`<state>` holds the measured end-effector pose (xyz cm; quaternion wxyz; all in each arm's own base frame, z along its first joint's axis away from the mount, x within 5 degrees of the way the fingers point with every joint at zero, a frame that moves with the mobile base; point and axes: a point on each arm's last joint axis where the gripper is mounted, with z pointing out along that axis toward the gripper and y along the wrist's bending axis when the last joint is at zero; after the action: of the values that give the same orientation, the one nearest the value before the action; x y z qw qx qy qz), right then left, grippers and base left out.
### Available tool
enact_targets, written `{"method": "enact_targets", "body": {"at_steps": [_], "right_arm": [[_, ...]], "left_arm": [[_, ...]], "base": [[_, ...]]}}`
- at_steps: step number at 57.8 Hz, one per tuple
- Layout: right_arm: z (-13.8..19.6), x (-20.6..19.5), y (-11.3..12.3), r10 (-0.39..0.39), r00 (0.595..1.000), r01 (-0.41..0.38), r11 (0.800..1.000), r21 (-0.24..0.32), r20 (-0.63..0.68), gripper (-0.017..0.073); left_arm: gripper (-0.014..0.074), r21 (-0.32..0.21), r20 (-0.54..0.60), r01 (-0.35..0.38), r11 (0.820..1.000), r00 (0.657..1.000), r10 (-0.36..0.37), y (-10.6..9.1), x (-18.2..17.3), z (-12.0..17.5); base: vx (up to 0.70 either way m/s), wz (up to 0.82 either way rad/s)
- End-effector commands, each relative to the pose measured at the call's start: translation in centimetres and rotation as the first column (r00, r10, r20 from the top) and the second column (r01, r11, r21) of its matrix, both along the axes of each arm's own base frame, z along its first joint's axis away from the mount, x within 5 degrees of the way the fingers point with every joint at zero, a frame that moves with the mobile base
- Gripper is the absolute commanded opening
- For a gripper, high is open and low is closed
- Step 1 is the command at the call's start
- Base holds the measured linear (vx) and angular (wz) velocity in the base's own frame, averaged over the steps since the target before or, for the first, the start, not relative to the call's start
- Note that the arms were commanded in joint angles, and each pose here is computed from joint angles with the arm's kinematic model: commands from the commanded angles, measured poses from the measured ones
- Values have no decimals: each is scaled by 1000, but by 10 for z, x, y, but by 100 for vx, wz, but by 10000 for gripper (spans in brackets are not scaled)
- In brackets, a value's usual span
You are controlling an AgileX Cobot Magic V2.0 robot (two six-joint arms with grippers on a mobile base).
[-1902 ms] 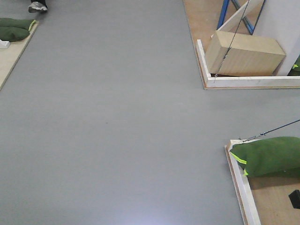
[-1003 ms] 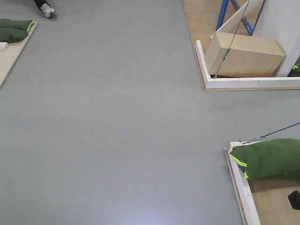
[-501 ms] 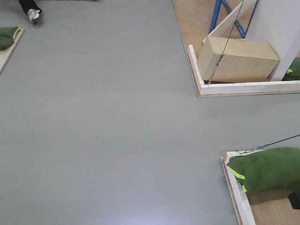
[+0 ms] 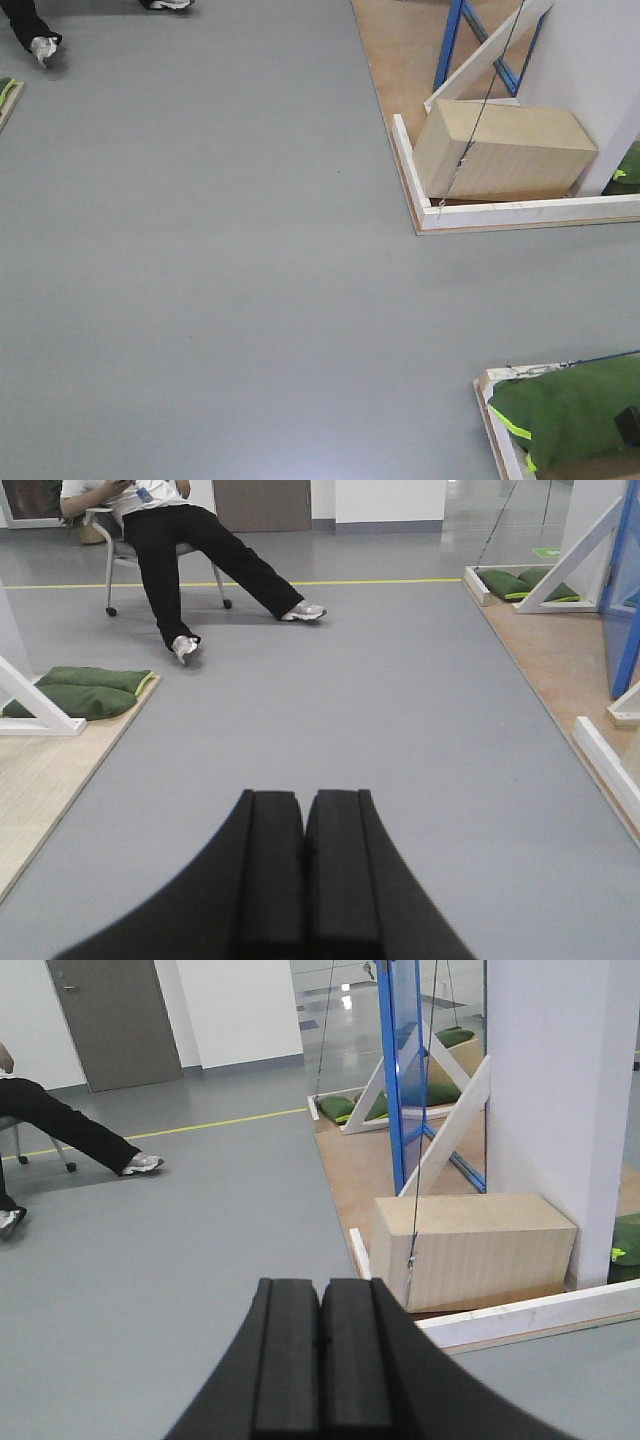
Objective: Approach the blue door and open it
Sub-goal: 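Drive the base forward toward the blue door beside the wooden platform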
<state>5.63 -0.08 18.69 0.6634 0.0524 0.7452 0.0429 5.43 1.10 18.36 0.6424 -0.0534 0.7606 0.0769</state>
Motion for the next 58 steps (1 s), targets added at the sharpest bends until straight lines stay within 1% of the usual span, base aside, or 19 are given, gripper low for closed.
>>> {"method": "enact_targets", "body": {"at_steps": [1, 58], "right_arm": [[8, -1, 0, 6, 995, -4, 1000, -17, 103, 11], [8, -1, 1, 8, 995, -6, 1000, -17, 100, 11]], "left_arm": [[73, 13, 126, 4, 1000, 992, -5, -1, -1, 17], [73, 13, 123, 4, 1000, 992, -5, -1, -1, 17]], "base": [[37, -2], [46, -1]]}}
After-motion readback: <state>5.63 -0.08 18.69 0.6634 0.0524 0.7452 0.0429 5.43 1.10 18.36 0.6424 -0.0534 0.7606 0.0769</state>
